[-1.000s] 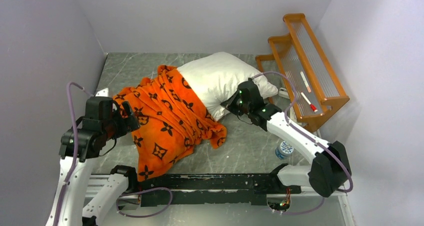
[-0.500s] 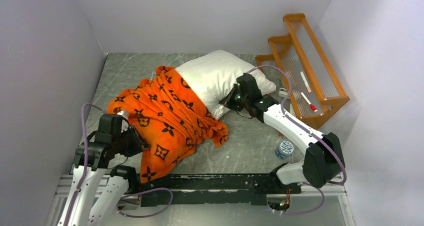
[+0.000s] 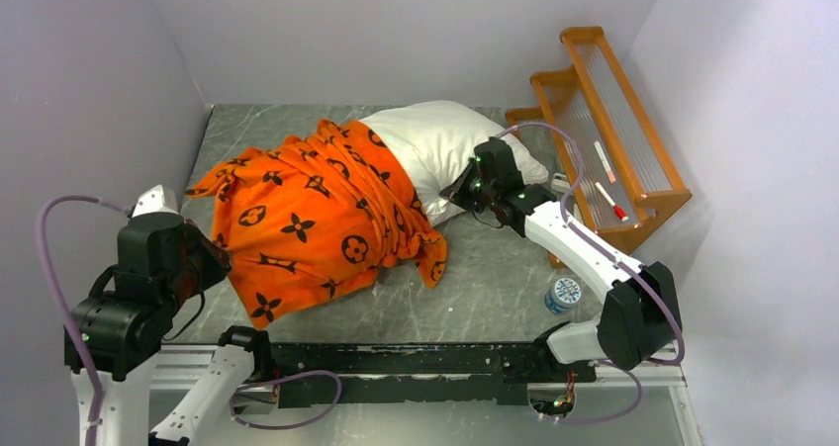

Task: Remove the pillowcase from the pillow
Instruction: Remove the pillow from the pillowcase.

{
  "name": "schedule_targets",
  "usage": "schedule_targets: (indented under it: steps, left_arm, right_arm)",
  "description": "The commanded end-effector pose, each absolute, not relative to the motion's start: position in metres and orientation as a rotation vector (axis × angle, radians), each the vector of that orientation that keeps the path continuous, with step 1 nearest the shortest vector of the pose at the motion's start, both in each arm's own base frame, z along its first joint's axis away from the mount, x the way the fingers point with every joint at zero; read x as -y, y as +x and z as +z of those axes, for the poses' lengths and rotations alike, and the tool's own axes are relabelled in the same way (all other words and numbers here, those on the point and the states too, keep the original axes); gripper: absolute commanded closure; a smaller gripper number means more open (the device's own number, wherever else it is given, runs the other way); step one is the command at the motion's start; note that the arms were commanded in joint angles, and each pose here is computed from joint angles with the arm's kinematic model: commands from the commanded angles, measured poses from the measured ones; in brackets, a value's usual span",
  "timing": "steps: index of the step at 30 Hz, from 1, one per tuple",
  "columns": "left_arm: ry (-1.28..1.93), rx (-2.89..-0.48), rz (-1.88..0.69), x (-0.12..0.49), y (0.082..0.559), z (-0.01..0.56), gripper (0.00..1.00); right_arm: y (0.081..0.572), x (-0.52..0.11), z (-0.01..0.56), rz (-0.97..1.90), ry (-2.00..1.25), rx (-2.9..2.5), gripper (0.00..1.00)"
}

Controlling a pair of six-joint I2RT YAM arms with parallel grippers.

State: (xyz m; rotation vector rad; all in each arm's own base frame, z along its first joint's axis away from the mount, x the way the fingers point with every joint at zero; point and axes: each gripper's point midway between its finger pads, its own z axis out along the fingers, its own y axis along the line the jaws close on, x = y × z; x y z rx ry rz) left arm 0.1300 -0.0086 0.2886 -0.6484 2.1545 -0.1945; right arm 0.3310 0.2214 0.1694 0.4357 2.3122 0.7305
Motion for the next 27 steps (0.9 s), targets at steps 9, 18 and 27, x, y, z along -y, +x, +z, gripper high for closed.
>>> schedule_targets:
  steps: [9, 18, 27]
  left_arm:
    - [-0.646, -1.994, 0.247, -0.06, 0.127, 0.329, 0.95]
    - [-0.465, -2.118, 0.178, -0.038, 0.142, 0.314, 0.87]
    - [-0.155, -2.281, -0.461, 0.071, 0.171, 0.274, 0.25]
  right_arm:
    - [0.343, -0.179, 0.165, 0.569, 0.538, -2.27, 1.0]
    - [0.337, -0.182, 0.166, 0.602, 0.524, -2.278, 1.0]
    - [0.332, -0.193, 0.172, 0.679, 0.483, -2.288, 1.0]
